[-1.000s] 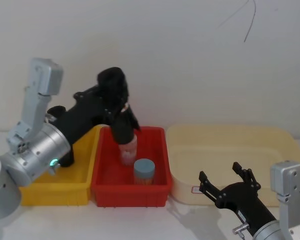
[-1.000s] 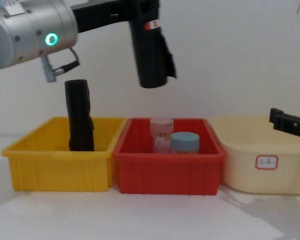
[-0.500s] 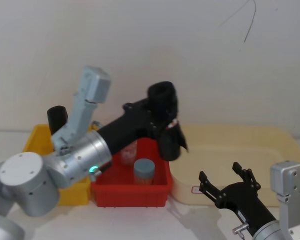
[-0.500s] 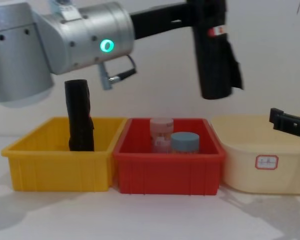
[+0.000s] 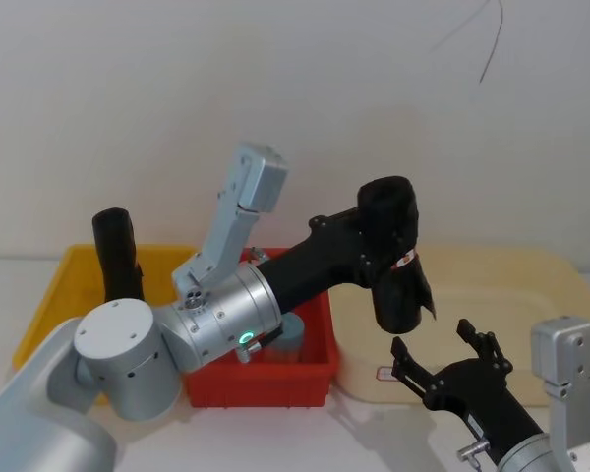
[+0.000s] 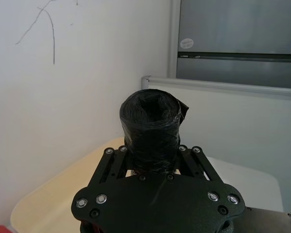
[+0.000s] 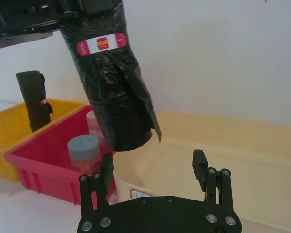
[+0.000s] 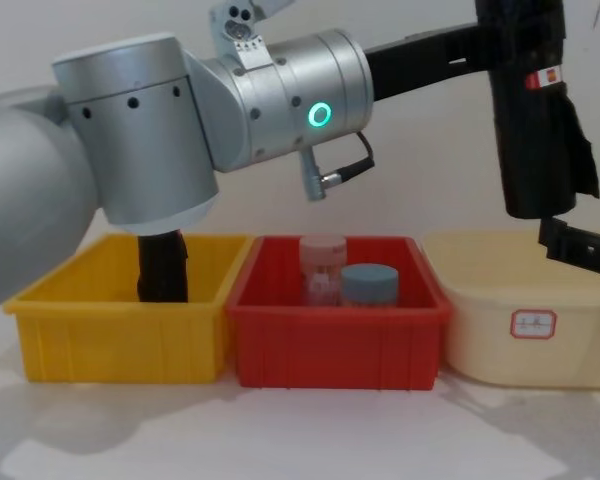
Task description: Pick up the garbage bag with the one hand and transfer it to the other hand.
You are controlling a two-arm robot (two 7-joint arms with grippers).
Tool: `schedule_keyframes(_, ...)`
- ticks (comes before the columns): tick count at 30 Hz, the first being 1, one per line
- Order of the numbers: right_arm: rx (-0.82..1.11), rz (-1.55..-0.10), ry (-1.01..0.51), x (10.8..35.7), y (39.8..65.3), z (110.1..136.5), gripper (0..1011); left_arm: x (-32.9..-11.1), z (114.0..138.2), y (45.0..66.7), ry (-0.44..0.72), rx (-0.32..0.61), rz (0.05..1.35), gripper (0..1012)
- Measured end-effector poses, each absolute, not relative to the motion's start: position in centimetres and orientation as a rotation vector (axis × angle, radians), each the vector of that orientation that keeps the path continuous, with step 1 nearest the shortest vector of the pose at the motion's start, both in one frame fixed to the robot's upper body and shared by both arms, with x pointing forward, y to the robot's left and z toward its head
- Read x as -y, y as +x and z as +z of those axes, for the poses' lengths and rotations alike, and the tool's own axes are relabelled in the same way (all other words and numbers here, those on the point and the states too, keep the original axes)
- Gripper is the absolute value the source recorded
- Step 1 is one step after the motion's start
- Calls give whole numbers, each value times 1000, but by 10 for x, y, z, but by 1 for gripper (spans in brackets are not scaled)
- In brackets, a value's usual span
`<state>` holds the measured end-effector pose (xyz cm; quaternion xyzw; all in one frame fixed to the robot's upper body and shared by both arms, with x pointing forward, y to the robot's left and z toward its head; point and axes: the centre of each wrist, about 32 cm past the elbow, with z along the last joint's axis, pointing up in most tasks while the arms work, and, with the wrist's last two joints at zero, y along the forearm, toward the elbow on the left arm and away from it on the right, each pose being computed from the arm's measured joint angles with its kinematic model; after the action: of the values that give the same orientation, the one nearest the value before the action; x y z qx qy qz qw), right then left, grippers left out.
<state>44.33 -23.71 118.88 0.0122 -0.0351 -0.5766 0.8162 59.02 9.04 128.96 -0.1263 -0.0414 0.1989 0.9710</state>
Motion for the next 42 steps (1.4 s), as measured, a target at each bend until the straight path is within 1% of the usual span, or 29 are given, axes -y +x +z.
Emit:
schedule_keyframes(4, 75, -1229, 26, 237, 443, 1189, 1000, -86, 1288, 593, -265, 81, 398, 374)
schedule_keyframes(20, 82, -1226, 23, 237, 444, 1190, 1000, -83, 1286, 597, -275, 77, 390, 374)
schedule_keyframes(42, 187, -1169, -39, 238, 460, 1214, 1000, -82, 1285, 599, -277, 76, 386, 375)
